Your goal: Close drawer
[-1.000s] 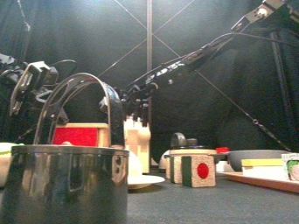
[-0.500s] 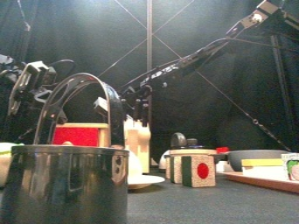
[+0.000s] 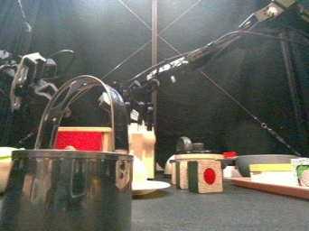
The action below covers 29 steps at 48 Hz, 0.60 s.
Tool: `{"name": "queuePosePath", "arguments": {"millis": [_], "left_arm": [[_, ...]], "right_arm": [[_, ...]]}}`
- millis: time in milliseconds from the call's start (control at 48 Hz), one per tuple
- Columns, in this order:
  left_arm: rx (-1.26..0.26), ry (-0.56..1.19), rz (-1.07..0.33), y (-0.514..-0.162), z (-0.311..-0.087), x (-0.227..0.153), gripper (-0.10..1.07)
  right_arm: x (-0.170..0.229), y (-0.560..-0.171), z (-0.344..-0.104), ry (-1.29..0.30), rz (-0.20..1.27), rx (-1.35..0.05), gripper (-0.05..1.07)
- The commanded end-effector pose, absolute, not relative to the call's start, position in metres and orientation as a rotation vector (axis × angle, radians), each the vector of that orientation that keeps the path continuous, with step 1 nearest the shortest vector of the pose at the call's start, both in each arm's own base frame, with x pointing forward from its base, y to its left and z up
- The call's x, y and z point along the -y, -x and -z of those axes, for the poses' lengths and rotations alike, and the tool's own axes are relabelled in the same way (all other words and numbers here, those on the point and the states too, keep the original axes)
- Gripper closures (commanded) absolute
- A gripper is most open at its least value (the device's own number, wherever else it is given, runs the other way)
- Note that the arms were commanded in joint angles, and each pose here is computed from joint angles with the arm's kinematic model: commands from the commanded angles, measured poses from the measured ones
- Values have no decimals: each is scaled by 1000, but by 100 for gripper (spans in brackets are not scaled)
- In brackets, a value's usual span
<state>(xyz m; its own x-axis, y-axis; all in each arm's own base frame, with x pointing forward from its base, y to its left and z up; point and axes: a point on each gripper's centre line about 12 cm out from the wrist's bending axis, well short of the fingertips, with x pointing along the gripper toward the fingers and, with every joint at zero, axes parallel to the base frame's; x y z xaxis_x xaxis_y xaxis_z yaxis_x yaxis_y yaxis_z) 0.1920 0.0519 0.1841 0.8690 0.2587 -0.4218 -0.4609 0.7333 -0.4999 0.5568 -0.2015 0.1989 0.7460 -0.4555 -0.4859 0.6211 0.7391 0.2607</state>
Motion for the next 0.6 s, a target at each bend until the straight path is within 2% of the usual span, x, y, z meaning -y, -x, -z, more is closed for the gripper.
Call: {"name": "queuePosePath", "arguments": {"millis": [0, 312, 396, 583], "left_arm": [[-293, 587, -345, -197, -202, -46, 59], [-285, 538, -258, -203, -213, -32, 59], [-286, 504, -214, -206, -218, -25, 59], [-305, 438, -122, -208, -219, -8, 59]], "right_arm": [[192, -548, -257, -413, 580, -316, 55], [147, -522, -286, -329, 505, -321, 55], [125, -510, -295, -329, 471, -323, 55], [68, -490, -298, -313, 356, -351, 55]]}}
